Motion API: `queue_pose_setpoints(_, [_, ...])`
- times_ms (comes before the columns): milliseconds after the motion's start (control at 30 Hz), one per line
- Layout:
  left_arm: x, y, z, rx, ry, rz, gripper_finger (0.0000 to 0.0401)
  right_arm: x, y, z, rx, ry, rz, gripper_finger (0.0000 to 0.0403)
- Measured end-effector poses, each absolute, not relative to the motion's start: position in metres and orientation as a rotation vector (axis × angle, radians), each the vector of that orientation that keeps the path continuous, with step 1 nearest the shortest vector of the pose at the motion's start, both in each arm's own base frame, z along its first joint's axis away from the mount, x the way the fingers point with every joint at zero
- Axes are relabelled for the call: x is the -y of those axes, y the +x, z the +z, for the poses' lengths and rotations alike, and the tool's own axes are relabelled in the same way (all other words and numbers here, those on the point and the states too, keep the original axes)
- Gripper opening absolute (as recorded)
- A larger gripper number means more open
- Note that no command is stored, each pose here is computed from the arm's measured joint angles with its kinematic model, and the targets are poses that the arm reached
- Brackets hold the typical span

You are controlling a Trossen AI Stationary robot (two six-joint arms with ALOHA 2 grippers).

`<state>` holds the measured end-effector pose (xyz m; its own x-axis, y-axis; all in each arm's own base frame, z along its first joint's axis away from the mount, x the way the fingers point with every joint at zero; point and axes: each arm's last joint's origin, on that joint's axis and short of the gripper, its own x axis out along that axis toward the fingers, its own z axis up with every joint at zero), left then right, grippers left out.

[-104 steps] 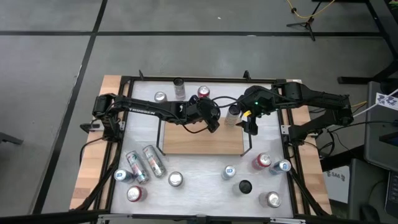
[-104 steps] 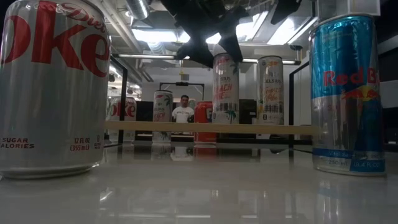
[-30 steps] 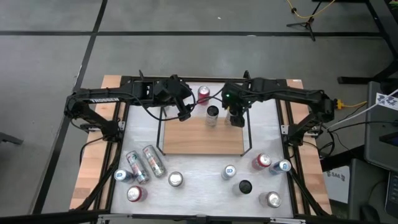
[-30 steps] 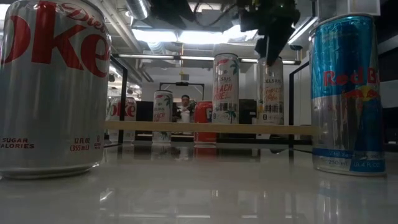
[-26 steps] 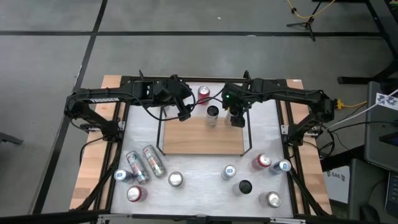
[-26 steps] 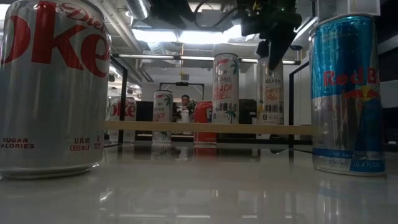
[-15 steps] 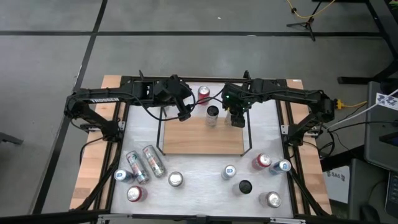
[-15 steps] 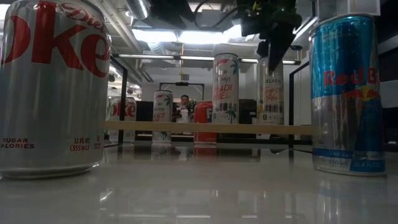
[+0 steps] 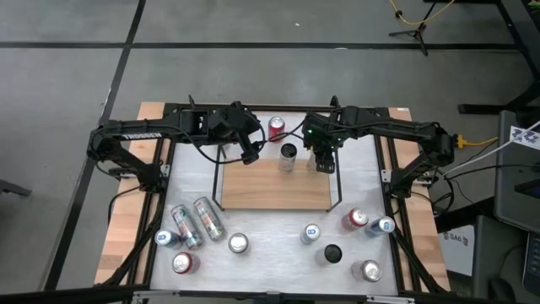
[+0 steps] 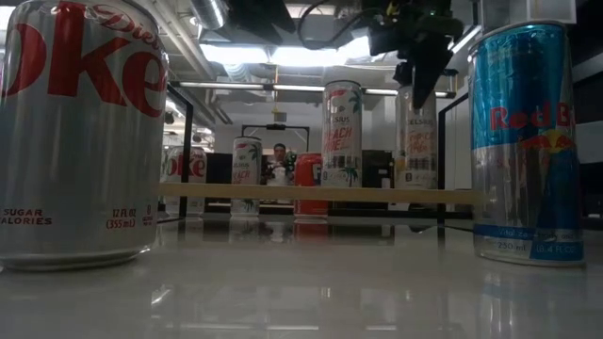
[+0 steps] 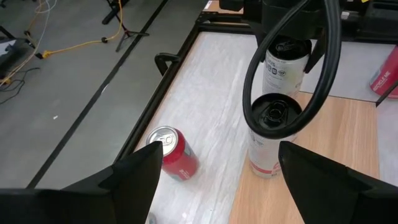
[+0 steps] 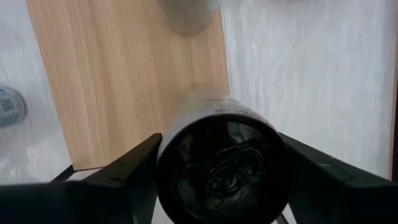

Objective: Place canned beverage on shelf
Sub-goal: Adjust the soda cans on the shelf

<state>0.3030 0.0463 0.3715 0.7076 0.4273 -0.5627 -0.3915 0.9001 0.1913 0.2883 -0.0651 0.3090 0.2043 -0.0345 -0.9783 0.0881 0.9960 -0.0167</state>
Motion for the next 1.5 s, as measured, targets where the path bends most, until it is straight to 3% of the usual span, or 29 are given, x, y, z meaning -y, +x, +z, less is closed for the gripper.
queue_pose_setpoints(300, [-0.046, 0.303, 0.371, -0.639, 0.059, 0.454, 0.0314, 0.064, 0.284, 0.309, -1.41, 0.053, -0.08, 0.026])
queue_pose_setpoints(733, [-0.046, 0.303, 0.371, -0.639, 0.059, 0.454, 0.0314, 0.064, 0.283, 0.307, -1.421, 0.055, -0.078, 0.0296])
queue_pose_setpoints(1167, [-0.046, 0.303, 0.371, -0.639, 0.057, 0.455, 0.0314, 0.064, 0.284, 0.306, -1.422, 0.055, -0.078, 0.0298])
queue_pose_setpoints(1500, [-0.046, 0.303, 0.371, -0.639, 0.057, 0.455, 0.0314, 0.066, 0.294, 0.309, -1.316, 0.038, -0.09, 0.0299])
